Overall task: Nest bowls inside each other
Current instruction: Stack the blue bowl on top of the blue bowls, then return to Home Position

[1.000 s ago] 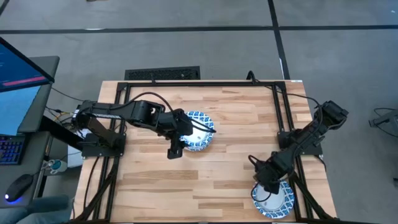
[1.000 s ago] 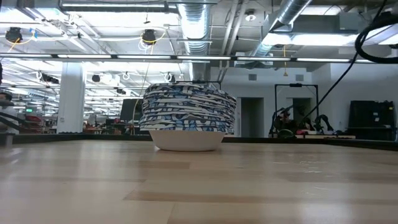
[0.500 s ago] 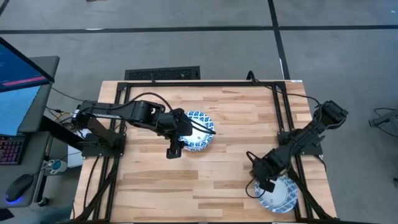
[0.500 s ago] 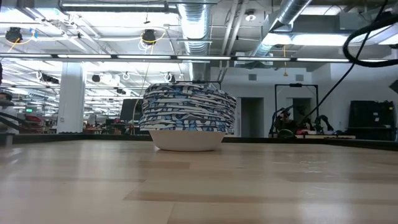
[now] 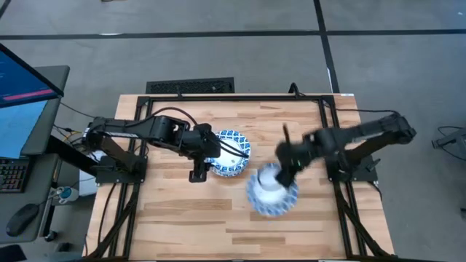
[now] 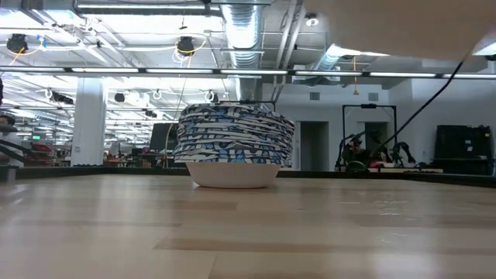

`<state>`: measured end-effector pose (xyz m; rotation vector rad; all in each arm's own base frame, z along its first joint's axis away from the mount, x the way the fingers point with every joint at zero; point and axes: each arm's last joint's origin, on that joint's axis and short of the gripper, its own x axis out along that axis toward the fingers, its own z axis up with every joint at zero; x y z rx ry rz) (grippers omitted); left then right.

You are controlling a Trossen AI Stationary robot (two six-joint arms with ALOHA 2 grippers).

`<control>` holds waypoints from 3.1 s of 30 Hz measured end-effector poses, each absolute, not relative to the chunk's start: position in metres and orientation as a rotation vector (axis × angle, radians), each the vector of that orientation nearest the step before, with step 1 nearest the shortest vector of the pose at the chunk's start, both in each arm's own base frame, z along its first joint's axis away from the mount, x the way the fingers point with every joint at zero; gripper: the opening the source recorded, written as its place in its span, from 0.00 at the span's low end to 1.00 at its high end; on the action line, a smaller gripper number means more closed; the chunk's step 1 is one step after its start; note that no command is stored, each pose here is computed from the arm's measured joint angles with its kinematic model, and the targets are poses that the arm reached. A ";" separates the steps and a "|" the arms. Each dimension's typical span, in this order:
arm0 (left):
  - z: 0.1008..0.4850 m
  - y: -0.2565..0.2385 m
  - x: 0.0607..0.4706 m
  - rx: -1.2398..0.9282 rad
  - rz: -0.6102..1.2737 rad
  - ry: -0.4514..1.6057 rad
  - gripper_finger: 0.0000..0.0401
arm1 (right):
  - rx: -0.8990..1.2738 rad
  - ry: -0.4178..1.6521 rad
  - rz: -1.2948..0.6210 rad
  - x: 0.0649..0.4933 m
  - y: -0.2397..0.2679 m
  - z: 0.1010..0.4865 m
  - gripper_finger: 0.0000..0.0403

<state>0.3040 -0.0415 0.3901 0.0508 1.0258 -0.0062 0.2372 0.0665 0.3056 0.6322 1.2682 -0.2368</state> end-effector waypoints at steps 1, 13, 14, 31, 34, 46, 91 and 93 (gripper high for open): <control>0.391 -0.041 0.303 0.061 -0.011 1.022 0.50 | 0.677 1.223 -0.271 0.240 0.054 0.314 0.03; 0.409 -0.031 0.258 0.115 0.111 0.968 0.50 | 0.989 0.900 -0.308 0.310 -0.052 0.329 0.03; 0.410 -0.030 0.252 0.110 0.127 0.959 0.50 | 0.991 0.916 -0.303 0.317 -0.055 0.323 0.03; 0.382 -0.022 0.207 0.057 0.190 0.945 0.50 | 0.982 1.005 -0.336 0.376 -0.095 0.270 0.04; 0.376 -0.022 0.207 0.064 0.190 0.964 0.50 | 0.973 1.006 -0.383 0.373 -0.102 0.269 0.02; 0.379 -0.022 0.208 0.089 0.171 0.925 0.50 | 0.989 1.067 -0.396 0.367 -0.104 0.266 0.06; 0.378 -0.018 0.205 0.170 0.315 0.935 0.50 | 0.826 0.960 -0.374 0.331 -0.097 0.344 0.63; 0.377 -0.018 0.204 0.117 0.319 0.952 0.50 | 0.844 0.917 -0.328 0.324 -0.092 0.361 0.63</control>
